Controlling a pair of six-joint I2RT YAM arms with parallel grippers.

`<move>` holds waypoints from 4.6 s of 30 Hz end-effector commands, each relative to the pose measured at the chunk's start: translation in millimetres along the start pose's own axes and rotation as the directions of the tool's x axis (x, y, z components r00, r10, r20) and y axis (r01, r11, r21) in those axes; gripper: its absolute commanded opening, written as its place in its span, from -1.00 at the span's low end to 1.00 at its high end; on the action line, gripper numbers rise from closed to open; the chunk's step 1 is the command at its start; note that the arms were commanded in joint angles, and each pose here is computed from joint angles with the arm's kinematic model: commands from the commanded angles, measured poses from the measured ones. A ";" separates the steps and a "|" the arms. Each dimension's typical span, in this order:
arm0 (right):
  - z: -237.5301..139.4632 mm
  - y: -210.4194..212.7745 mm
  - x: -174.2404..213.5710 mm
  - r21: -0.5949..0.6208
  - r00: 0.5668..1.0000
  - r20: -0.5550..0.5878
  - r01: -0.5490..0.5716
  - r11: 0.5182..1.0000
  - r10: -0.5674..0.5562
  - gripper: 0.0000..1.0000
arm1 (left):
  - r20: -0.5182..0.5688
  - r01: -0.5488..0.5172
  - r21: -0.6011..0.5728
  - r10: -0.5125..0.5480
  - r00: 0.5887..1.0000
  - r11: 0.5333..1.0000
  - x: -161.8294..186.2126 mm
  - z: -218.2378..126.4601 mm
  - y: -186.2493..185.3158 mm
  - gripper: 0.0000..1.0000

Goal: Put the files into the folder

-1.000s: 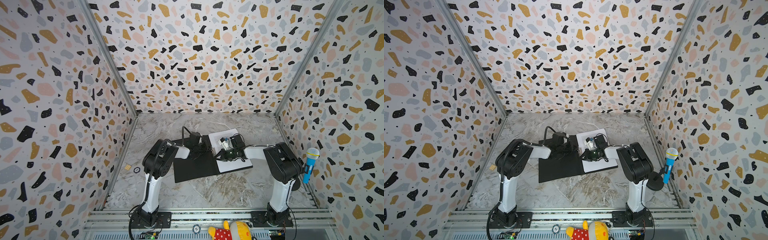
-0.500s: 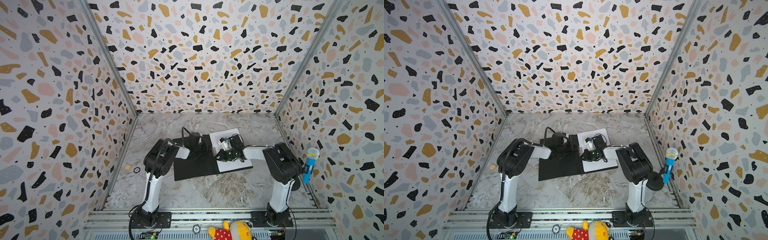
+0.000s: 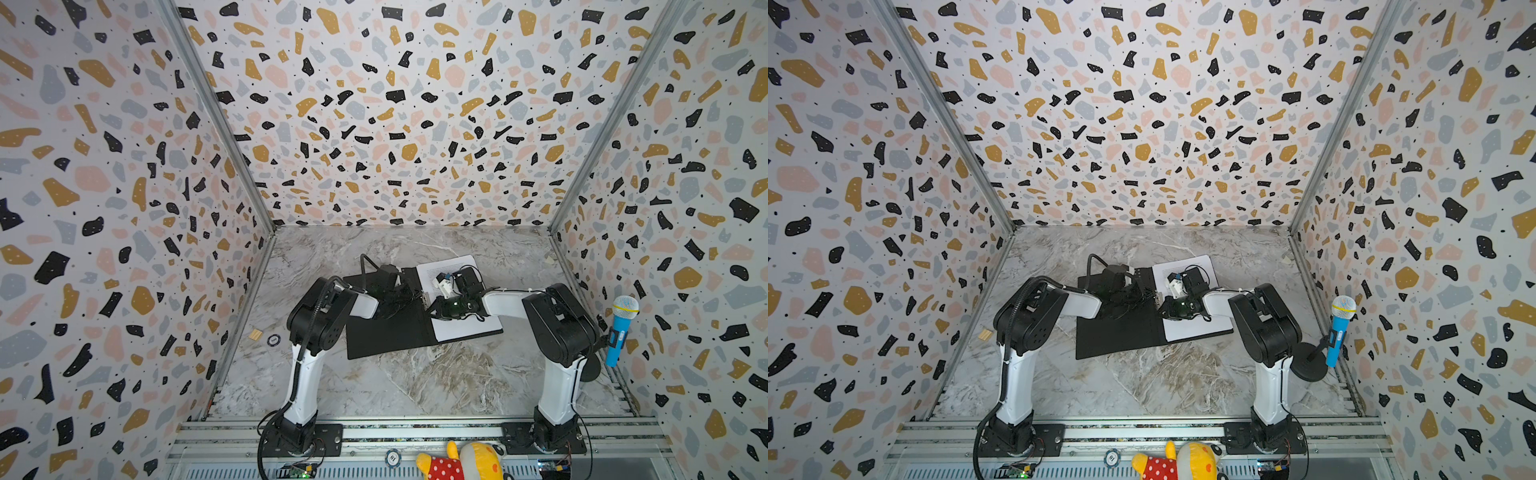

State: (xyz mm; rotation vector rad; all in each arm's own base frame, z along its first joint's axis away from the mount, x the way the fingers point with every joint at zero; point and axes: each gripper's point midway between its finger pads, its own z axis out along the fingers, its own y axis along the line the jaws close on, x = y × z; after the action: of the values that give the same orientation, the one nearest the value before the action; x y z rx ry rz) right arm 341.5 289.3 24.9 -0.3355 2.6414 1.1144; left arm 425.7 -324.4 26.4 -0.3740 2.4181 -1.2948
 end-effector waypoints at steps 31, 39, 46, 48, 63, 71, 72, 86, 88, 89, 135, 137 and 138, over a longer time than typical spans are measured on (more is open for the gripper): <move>-23.3 7.6 4.2 0.066 0.994 0.001 -0.113 0.991 0.113 -0.14 | -0.037 -0.018 0.020 0.018 0.999 1.000 13.3 2.0 -0.8 -0.84; -34.8 28.2 -7.3 -0.002 0.996 0.052 -0.076 0.997 0.076 -0.06 | -0.047 -0.031 0.038 0.033 0.998 0.999 13.9 2.9 -5.7 -0.84; -57.9 36.1 -22.9 -0.025 0.989 0.148 -0.014 1.000 0.017 0.14 | -0.092 -0.075 0.033 0.078 0.993 0.997 18.4 5.8 -6.7 -0.83; -64.2 31.1 -24.8 -0.023 0.986 0.167 -0.022 0.999 0.026 0.15 | -0.101 -0.083 0.033 0.086 0.991 0.996 19.2 6.9 -6.7 -0.83; -136.4 -60.3 -34.2 0.172 0.938 0.344 -0.105 0.980 0.040 0.51 | -0.155 -0.158 0.031 0.161 0.975 0.987 20.8 10.2 -13.0 -0.62; -169.2 -104.7 -34.9 0.251 0.909 0.415 -0.156 0.955 0.039 0.71 | -0.152 -0.214 0.035 0.217 0.964 0.976 16.8 7.4 -21.0 -0.33; -171.6 -109.4 -34.4 0.260 0.907 0.420 -0.166 0.951 0.044 0.74 | -0.151 -0.221 0.033 0.224 0.963 0.975 16.2 6.9 -21.8 -0.27; -172.5 -141.3 -22.2 0.251 0.891 0.445 -0.223 0.942 0.093 0.91 | -0.081 -0.368 -0.043 0.363 0.928 0.929 -2.0 -20.6 -33.7 1.00; -169.3 -142.1 -19.3 0.242 0.894 0.436 -0.226 0.944 0.103 0.91 | -0.069 -0.384 -0.068 0.379 0.923 0.921 -6.1 -25.1 -34.0 0.99; -167.2 -142.9 -17.3 0.237 0.896 0.429 -0.232 0.943 0.112 0.91 | -0.059 -0.391 -0.081 0.387 0.920 0.917 -8.5 -27.7 -34.3 0.99; -185.2 -146.5 -0.4 0.195 0.867 0.472 -0.281 0.940 0.161 0.82 | 0.340 -0.133 -0.619 0.417 0.843 0.774 -51.1 -253.4 87.2 0.99; -181.8 -146.2 1.4 0.182 0.871 0.461 -0.282 0.942 0.171 0.82 | 0.322 -0.141 -0.614 0.410 0.853 0.776 -46.6 -250.7 90.2 0.99; -180.2 -146.6 2.7 0.178 0.872 0.457 -0.284 0.942 0.176 0.82 | 0.314 -0.143 -0.614 0.407 0.858 0.776 -44.2 -250.0 91.9 0.99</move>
State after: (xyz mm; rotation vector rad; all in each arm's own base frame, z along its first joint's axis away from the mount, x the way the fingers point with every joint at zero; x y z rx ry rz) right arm 365.4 56.8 53.1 0.2600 2.3803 0.7771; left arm 352.9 -70.1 86.6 -0.3914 2.2895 -0.2466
